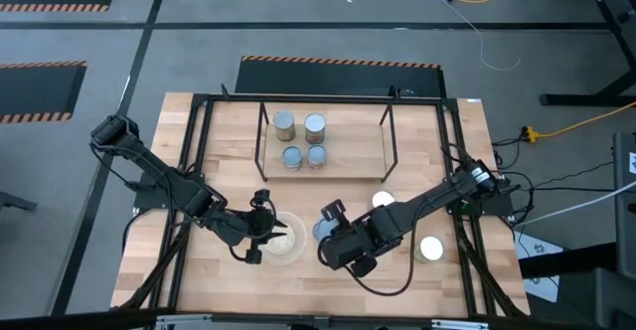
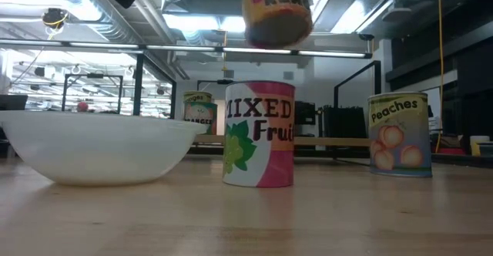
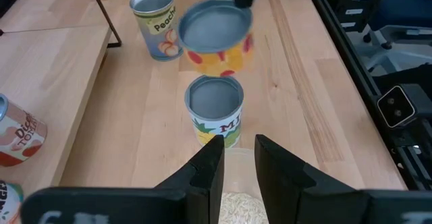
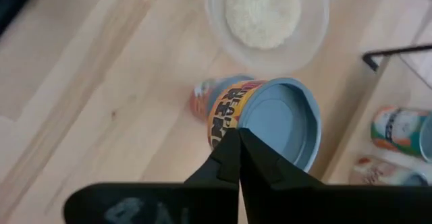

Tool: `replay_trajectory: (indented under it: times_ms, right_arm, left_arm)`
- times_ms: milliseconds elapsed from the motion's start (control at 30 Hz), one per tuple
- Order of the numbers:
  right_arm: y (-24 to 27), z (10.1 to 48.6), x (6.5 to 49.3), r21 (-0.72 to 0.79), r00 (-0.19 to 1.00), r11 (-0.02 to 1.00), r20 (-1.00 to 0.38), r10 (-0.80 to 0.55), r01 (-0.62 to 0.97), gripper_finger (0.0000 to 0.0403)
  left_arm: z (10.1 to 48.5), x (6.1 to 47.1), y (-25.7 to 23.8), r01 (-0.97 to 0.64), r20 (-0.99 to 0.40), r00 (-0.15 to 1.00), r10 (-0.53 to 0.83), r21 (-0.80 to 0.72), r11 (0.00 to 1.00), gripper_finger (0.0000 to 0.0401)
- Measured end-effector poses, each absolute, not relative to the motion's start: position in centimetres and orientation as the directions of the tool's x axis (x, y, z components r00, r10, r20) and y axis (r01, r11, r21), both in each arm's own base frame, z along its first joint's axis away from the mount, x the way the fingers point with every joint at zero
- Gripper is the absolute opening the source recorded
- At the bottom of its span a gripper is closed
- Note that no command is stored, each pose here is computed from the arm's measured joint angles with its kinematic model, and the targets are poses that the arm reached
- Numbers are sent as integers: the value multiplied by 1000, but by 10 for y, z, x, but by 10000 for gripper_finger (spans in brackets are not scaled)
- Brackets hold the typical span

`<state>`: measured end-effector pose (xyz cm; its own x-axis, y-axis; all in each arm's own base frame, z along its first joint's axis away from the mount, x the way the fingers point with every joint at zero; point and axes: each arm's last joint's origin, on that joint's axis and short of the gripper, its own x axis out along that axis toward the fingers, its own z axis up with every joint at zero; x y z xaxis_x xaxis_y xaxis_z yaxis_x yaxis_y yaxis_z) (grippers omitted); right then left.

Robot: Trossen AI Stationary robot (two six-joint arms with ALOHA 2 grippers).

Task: Pick and place cans onto a shelf
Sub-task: Put the canned pineapple on the shelf

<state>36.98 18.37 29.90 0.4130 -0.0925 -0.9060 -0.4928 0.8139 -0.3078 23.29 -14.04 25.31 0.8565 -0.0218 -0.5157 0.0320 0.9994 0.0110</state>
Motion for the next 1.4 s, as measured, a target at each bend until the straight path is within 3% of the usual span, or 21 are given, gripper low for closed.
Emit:
replay_trajectory:
  times_ms: [633,933,1400]
  right_arm:
    - [94,292,386,-317,228,861,-943,-242,-397,0]
    - [40,261,390,-301,112,873,-954,-280,-384,0]
    - [-9,231,396,-306,118,883,-952,-283,-356,0]
  left_arm:
    - [253,233,-141,32,-516,856,-22,11,999,76]
    - [253,233,-140,32,-516,856,-22,11,999,76]
    - [253,233,-141,31,-516,857,-22,9,999,76]
